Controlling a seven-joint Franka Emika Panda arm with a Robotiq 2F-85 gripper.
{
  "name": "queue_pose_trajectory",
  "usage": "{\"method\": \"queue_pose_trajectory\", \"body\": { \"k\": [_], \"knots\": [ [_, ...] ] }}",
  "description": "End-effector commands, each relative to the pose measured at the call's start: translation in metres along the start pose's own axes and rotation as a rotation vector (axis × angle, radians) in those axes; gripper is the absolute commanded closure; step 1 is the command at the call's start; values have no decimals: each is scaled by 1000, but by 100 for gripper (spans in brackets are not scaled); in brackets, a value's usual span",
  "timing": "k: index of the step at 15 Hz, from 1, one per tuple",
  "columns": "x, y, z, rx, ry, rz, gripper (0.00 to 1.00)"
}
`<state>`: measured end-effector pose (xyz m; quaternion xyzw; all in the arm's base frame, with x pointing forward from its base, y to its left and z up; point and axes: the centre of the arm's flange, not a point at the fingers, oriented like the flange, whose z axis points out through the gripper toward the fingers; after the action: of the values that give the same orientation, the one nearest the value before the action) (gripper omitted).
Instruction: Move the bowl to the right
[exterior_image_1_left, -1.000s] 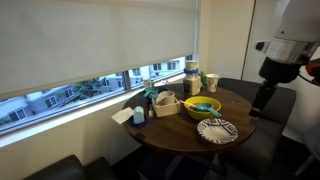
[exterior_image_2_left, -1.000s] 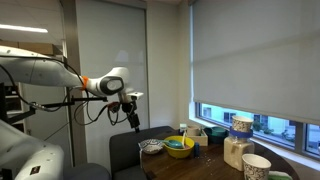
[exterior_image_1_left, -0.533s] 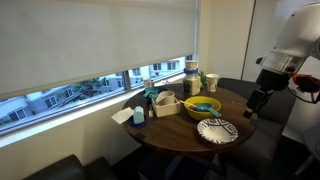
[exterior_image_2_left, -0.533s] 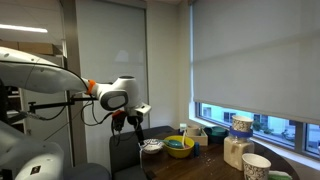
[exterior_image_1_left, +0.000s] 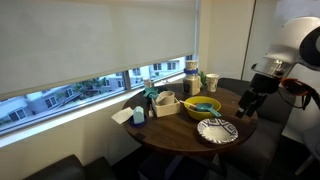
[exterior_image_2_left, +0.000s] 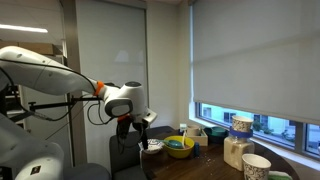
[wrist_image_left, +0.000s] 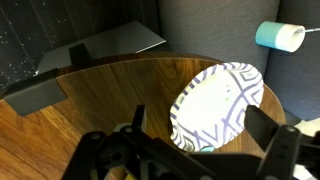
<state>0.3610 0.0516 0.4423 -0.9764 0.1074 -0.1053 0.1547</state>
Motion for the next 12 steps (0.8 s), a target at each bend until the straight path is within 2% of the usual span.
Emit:
{"method": "queue_pose_trajectory", "body": {
  "k": [1,3,5,12],
  "knots": [
    [20,-5,29,22,-33,32,3],
    [21,-2,39,17,-55,51,8],
    [24,1,47,11,-67,70,30],
    [33,-2,65,-32,-84,98,80]
  ]
}}
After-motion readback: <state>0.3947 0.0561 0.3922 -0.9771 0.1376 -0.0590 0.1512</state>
